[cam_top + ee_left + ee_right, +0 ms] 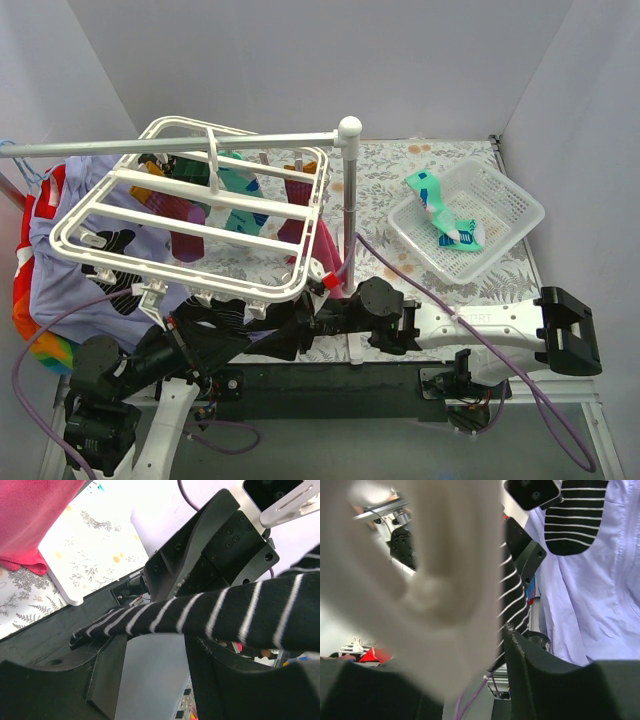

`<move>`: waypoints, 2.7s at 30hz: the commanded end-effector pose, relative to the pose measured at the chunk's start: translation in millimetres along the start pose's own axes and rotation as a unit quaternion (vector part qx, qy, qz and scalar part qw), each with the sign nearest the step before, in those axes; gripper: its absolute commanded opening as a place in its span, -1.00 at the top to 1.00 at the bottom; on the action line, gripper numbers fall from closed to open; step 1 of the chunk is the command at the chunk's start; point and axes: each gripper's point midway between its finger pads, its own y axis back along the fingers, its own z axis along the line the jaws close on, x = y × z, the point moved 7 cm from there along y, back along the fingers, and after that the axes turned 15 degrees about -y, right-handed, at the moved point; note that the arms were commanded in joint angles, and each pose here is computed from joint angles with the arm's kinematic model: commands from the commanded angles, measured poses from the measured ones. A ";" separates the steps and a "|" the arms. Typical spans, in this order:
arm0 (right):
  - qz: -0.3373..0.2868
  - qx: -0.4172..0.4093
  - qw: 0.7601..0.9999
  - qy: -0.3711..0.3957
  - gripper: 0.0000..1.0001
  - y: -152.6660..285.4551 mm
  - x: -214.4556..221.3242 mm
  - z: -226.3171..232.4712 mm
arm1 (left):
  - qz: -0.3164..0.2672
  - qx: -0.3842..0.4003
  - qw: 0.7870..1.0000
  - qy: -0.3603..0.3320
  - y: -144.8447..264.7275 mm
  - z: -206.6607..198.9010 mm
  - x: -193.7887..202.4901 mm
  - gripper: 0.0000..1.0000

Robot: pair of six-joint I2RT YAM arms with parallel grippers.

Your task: Remove the socks clipped to the hanger

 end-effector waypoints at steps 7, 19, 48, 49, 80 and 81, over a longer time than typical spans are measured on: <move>-0.036 -0.013 0.999 0.009 0.58 -13.1 -17.2 4.0 | -0.009 0.046 0.999 -0.022 16.8 -26.3 4.8 0.05; -0.003 -0.032 0.999 0.003 -0.12 -15.2 0.4 1.8 | -0.016 0.042 0.998 -0.034 16.2 -31.8 -5.9 0.06; 0.032 -0.014 0.999 -0.024 0.97 -10.9 13.2 -1.4 | -0.110 0.005 0.988 -0.106 72.5 -80.0 9.1 0.19; 0.037 -0.018 0.999 -0.025 0.97 -9.5 13.6 0.3 | -0.137 0.000 0.982 -0.127 81.3 -89.9 5.2 0.20; 0.104 -0.079 0.991 -0.016 0.97 34.2 -1.3 40.7 | -0.238 0.017 0.957 -0.167 16.7 -79.6 -119.0 -0.27; 0.106 -0.081 0.991 -0.017 0.97 34.6 -0.9 40.8 | -0.233 0.021 0.958 -0.168 15.5 -79.0 -118.1 -0.26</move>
